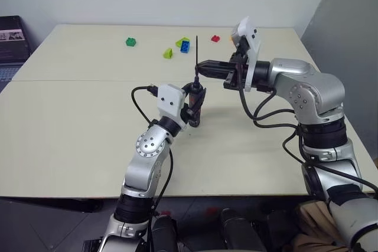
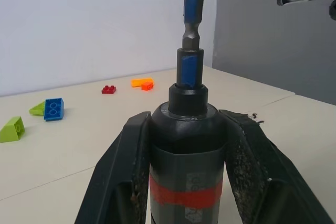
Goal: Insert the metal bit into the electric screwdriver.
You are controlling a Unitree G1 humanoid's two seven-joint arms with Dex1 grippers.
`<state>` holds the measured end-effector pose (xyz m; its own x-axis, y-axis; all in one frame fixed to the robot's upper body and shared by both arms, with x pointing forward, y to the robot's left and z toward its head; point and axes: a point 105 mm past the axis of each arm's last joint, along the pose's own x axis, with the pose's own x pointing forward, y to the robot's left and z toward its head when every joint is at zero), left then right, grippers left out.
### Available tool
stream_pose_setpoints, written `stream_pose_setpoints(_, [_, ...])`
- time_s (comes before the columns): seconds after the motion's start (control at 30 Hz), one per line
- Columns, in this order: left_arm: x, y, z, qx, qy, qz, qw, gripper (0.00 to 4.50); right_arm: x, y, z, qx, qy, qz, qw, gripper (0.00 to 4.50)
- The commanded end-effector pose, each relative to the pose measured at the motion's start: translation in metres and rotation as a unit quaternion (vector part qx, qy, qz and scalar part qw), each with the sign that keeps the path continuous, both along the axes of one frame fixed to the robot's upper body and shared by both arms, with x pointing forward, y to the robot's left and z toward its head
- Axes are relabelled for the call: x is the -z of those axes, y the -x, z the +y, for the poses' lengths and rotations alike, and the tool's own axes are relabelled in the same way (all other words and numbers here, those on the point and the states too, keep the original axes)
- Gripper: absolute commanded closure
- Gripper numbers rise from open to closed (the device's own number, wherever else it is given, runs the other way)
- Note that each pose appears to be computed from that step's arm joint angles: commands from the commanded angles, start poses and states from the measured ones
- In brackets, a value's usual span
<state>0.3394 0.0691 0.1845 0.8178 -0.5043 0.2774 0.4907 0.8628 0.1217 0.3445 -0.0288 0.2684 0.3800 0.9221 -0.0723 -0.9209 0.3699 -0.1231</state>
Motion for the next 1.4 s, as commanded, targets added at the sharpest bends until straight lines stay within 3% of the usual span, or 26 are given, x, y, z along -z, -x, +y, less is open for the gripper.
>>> stream_pose_setpoints(0.03, [-0.007, -0.003, 0.007, -0.019, 0.006, -0.009, 1.000, 2.86, 0.015, 0.004, 0.005, 0.000, 0.019, 0.023, 1.000, 4.50])
stream_pose_setpoints(0.4, [-0.007, 0.000, 0.003, -0.006, -0.003, -0.014, 1.000, 2.86, 0.010, 0.003, 0.005, -0.016, 0.030, 0.018, 0.999, 4.50])
stream_pose_setpoints(1.0, [-0.008, -0.001, 0.006, -0.002, -0.012, -0.017, 1.000, 2.86, 0.002, -0.016, 0.002, -0.121, 0.097, 0.001, 0.988, 4.50])
stream_pose_setpoints(1.4, [-0.010, 0.000, 0.012, -0.005, -0.017, -0.021, 1.000, 2.86, -0.006, -0.019, -0.004, -0.159, 0.066, 0.034, 0.985, 4.50])
